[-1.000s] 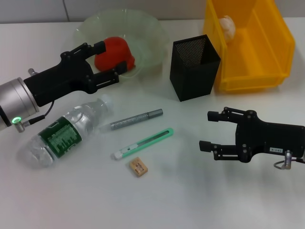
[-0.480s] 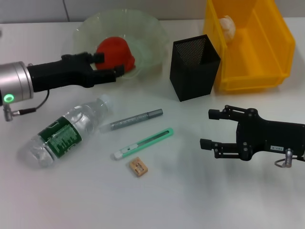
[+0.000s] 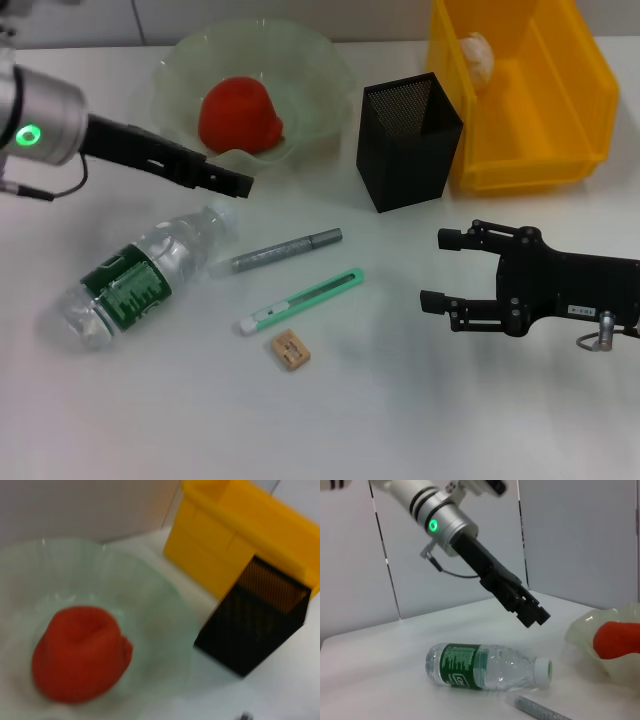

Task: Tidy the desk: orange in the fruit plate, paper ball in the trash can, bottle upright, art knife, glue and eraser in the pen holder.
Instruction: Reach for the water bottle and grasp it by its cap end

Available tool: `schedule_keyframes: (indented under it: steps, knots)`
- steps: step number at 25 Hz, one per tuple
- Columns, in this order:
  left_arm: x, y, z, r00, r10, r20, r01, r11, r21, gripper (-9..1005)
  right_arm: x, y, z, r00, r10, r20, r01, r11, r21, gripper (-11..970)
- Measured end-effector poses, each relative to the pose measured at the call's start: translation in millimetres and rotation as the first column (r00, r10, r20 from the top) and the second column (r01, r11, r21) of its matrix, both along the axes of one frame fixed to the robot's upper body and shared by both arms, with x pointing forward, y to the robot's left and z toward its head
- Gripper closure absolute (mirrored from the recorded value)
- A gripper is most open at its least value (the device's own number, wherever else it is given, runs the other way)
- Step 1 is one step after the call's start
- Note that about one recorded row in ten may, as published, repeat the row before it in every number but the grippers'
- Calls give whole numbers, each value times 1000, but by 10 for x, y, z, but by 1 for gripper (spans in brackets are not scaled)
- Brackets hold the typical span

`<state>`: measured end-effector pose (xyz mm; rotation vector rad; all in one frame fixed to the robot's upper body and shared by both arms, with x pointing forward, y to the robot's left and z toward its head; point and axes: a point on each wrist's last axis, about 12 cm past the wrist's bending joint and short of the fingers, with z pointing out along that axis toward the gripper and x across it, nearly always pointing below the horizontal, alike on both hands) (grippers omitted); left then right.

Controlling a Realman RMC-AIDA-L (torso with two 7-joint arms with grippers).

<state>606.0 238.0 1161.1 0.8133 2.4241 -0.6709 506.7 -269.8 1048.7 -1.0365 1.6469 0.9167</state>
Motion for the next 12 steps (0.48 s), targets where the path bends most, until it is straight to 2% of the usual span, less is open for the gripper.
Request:
schedule_keyframes:
  steps: [6, 12]
  knots:
    - [141, -245, 105, 998, -19, -64, 29, 985, 171, 315, -1, 1, -1, 1000, 1, 0, -1, 1000, 0, 138]
    - [237, -472, 129, 992, -49, -119, 84, 947, 310, 317, -5, -3, -3, 1000, -1, -1, 1, 1000, 0, 138]
